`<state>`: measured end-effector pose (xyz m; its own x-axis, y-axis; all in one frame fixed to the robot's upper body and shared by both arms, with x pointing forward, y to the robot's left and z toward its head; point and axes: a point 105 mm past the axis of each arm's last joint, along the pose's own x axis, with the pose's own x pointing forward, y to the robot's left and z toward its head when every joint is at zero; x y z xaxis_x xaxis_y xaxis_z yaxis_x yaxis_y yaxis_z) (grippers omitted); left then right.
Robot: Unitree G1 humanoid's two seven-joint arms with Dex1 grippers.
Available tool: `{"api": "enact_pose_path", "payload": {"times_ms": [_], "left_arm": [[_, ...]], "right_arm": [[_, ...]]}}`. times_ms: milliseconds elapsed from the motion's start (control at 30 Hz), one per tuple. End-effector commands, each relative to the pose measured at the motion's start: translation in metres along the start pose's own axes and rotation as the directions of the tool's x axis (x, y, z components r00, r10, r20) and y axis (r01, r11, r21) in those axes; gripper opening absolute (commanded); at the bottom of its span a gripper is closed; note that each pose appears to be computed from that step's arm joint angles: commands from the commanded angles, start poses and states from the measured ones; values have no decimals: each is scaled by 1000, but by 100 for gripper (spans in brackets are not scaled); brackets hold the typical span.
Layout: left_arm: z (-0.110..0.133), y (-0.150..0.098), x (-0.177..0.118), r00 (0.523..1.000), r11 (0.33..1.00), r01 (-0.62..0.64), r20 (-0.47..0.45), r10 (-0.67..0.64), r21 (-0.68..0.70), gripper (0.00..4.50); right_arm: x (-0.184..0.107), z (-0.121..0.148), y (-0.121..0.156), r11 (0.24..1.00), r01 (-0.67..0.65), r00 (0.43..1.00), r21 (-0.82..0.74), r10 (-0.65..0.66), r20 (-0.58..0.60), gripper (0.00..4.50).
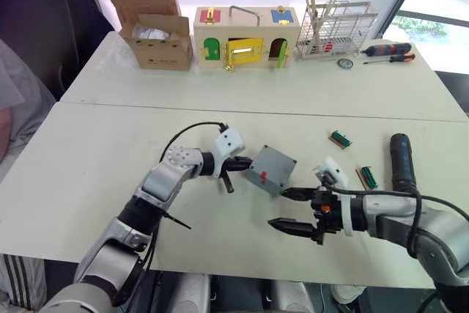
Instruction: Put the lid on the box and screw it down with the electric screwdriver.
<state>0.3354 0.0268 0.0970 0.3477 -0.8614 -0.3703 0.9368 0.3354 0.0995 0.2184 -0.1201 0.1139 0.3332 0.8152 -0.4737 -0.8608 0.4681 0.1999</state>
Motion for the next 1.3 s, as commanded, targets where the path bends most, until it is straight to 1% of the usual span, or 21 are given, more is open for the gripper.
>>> {"api": "enact_pose_path", "payload": {"times_ms": [33,67,100,167,233,333,467,567,600,733,800,833,933,1067,1300], "left_arm": [[7,17,-11,998,997,-58,2,58,53,0],[6,21,-15,997,996,-72,-6,73,55,0],[5,23,-21,997,995,-78,-14,79,60,0],[4,18,-33,998,997,-57,-25,58,60,0],[3,1,-42,999,998,6,-40,-4,56,0],[-4,-22,-51,994,996,78,-85,-74,47,0],[-11,-43,-55,985,992,128,-121,-125,21,0],[-10,-46,-49,988,994,110,-108,-108,15,0],[-8,-45,-45,992,996,93,-91,-91,11,0],[-3,-43,-34,997,998,62,-54,-62,-7,0],[1,-45,-23,997,996,77,-11,-78,-53,0],[2,-44,-18,997,995,77,-4,-78,-60,0],[1,-32,-13,999,999,32,-26,-32,-23,0],[2,-22,-15,1000,1000,-3,-26,3,-3,0],[1,-17,-19,1000,1000,-7,-22,7,-4,0]], "right_arm": [[-15,7,-5,996,54,998,-66,-55,-15,448],[-20,8,-10,994,77,997,-76,-79,-25,448],[-28,9,-21,986,126,991,-110,-131,-39,448],[-41,12,-44,956,205,972,-212,-225,-75,448],[-46,17,-60,932,215,966,-292,-248,-79,448],[-43,19,-73,912,166,972,-375,-216,-95,448],[-32,16,-85,887,75,976,-456,-159,-150,448],[-21,18,-90,860,1,978,-511,-108,-181,448],[-16,20,-91,848,-21,979,-530,-92,-185,448],[-8,24,-93,826,-74,979,-559,-46,-199,448],[-3,24,-88,825,-116,977,-554,-7,-215,448],[0,23,-84,825,-134,976,-548,14,-217,448],[2,19,-71,837,-167,972,-520,52,-228,448],[3,15,-57,871,-152,979,-467,67,-193,448],[7,9,-45,904,-96,989,-416,39,-145,448]]}}
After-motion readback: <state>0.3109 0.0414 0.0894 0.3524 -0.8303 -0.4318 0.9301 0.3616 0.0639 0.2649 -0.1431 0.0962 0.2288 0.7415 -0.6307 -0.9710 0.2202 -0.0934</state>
